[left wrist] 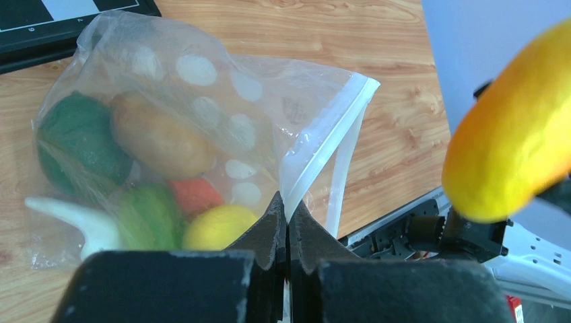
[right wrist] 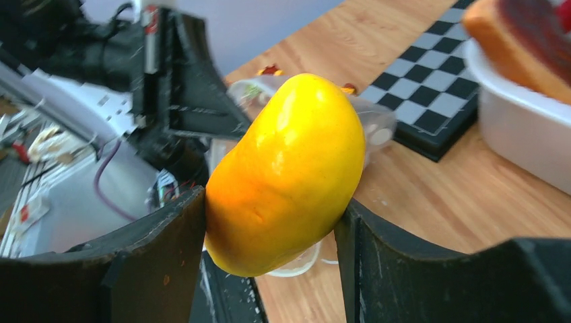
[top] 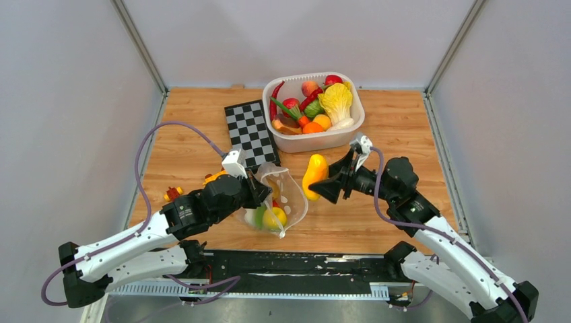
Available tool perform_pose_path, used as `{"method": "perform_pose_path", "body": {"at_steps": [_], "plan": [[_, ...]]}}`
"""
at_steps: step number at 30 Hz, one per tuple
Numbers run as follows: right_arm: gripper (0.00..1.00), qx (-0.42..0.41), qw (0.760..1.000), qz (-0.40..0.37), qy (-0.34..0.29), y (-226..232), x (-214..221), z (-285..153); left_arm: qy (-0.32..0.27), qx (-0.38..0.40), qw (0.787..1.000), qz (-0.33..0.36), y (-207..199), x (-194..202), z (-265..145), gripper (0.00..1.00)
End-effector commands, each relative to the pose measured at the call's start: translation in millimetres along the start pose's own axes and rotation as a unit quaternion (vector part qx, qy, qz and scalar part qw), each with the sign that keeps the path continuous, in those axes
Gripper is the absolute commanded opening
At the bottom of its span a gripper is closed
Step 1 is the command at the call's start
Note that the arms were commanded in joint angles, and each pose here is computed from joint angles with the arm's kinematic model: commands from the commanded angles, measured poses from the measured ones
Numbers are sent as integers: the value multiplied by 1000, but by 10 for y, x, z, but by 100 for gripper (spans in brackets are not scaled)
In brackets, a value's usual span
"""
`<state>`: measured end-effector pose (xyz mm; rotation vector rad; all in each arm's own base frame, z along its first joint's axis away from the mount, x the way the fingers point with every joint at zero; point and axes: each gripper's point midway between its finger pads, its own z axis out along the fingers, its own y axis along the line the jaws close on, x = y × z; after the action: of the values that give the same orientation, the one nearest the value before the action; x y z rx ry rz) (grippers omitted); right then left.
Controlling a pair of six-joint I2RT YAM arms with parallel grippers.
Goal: Place the food in the zip-top bag and seal the zipper
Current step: Place the fake fruit in the zipper food storage bag.
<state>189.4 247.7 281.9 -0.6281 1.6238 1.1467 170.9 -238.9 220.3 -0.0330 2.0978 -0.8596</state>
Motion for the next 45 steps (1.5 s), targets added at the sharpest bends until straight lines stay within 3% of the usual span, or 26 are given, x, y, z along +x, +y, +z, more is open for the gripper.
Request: {"method": "perform_pose_path", "body": {"at_steps": [1, 7, 15, 29, 35, 45], "plan": [[36, -69, 997, -21, 41, 325, 272, -39, -20, 19, 999, -17, -120, -116, -1, 0], [36, -80, 991, -4, 103, 440, 715, 44, -20, 19, 1000, -11, -138, -129, 7, 0], [37, -56, 989, -5, 136, 390, 924, 141, -16, 18, 1000, -10, -133, -105, 25, 0], [39, 1, 991, -39, 127, 332, 769, 523, -17, 19, 1000, -11, -117, -103, 6, 0], [40, 119, 980, -71, 142, 70, 821, 677, -18, 17, 1000, -9, -115, -114, 0, 0], [49, 142, 979, -100, 108, 114, 703, 926, -25, 23, 999, -11, -154, -166, -29, 0]]}}
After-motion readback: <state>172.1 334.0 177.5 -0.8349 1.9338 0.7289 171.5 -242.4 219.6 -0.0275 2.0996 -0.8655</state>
